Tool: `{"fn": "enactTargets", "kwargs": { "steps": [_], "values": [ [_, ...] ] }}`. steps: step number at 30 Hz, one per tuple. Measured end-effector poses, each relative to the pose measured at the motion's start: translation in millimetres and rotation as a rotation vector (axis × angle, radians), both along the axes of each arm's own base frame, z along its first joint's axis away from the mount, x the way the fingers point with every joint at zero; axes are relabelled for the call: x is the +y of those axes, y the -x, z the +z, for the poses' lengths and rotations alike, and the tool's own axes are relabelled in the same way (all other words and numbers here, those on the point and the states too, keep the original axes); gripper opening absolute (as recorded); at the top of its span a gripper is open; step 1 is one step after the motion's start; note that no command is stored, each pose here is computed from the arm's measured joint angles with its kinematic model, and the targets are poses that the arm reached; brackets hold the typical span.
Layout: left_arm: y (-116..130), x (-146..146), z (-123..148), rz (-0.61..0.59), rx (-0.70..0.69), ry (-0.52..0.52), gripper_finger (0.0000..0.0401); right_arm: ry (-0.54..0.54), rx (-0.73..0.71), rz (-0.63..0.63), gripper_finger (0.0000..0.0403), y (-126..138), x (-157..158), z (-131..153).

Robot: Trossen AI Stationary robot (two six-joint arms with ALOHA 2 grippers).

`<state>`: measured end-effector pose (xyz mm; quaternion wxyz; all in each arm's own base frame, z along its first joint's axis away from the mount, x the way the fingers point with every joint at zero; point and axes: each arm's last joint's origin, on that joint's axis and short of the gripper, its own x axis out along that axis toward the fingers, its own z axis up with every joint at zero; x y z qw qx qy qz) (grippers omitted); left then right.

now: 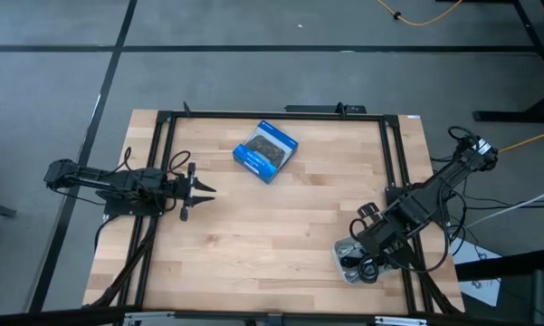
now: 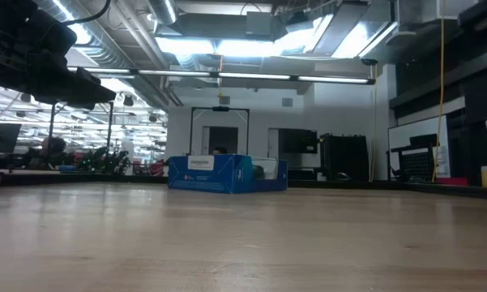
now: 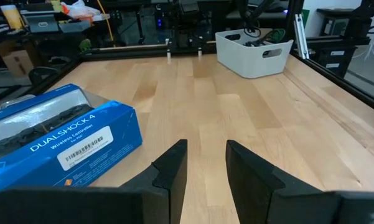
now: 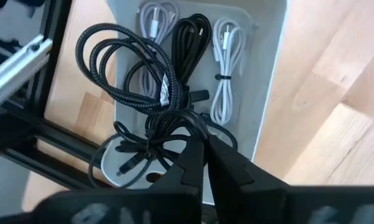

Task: Pick and place USB-C Cables
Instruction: Put the black charger cable into the gray bin

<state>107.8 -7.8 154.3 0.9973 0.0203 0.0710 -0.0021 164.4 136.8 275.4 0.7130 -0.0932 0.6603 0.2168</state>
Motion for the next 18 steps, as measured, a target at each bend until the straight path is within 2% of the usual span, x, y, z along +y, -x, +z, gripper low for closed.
{"fn": "enactTargets", "kwargs": {
  "steps": [18],
  "values": [
    [0.0, 0.0, 0.0, 0.000, 0.000, 0.001, 0.0102, 0.050, -0.039, -0.002, 0.0031, -1.5, -1.2, -0.6]
  ]
}}
